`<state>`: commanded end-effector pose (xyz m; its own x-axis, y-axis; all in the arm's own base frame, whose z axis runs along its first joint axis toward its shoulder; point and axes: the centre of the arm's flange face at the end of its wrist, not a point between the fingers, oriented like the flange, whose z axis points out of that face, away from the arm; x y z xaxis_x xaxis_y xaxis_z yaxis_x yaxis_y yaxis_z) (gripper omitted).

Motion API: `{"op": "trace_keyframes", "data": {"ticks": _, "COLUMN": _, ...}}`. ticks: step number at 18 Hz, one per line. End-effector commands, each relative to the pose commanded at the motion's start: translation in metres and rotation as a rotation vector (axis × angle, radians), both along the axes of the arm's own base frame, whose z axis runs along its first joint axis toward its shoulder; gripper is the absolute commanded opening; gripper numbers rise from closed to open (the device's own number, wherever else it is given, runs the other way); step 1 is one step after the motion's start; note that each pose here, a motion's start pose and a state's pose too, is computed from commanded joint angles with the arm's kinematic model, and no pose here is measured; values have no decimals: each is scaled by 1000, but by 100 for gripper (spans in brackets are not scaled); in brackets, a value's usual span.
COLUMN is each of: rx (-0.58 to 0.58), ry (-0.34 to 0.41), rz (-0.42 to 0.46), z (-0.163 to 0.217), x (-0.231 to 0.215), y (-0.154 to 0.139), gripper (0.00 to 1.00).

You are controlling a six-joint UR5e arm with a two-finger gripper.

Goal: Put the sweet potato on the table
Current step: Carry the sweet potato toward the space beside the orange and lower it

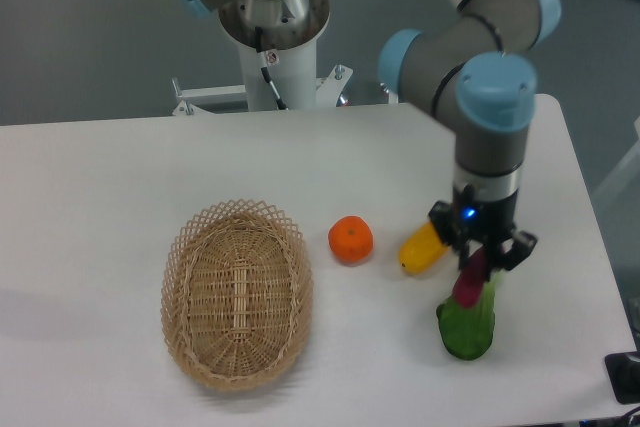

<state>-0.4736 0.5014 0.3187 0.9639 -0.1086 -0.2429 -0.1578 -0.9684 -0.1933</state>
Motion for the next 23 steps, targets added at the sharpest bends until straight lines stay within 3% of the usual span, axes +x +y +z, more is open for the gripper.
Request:
{"op": "trace_keyframes", "data": {"ticks": 4, "rx": -22, "ry": -41, "rz": -24, "z": -36, "x": 26, "y": 20, "gripper": 16}}
{"op": "trace_keyframes", "data": {"ticks": 9, "rx": -90, "ry": -87, "rz": -56, "z": -85, "x": 63, "y": 16, "gripper": 17}}
{"op": "trace_keyframes", "data": {"ticks": 20, "rx": -138, "ry": -125, "rz": -83, "z": -118, "x": 83, "y": 24, "gripper": 20}}
{"op": "trace_keyframes", "data": {"ticks": 22, "rx": -137, "ry": -123, "rz": -84, "z": -117, "x": 83, "y": 24, "gripper": 31}}
{"op": "trace_keyframes", "data": {"ticks": 23, "rx": -135, "ry": -121, "rz": -84, "z": -116, "x": 82, "y": 25, "gripper": 49}}
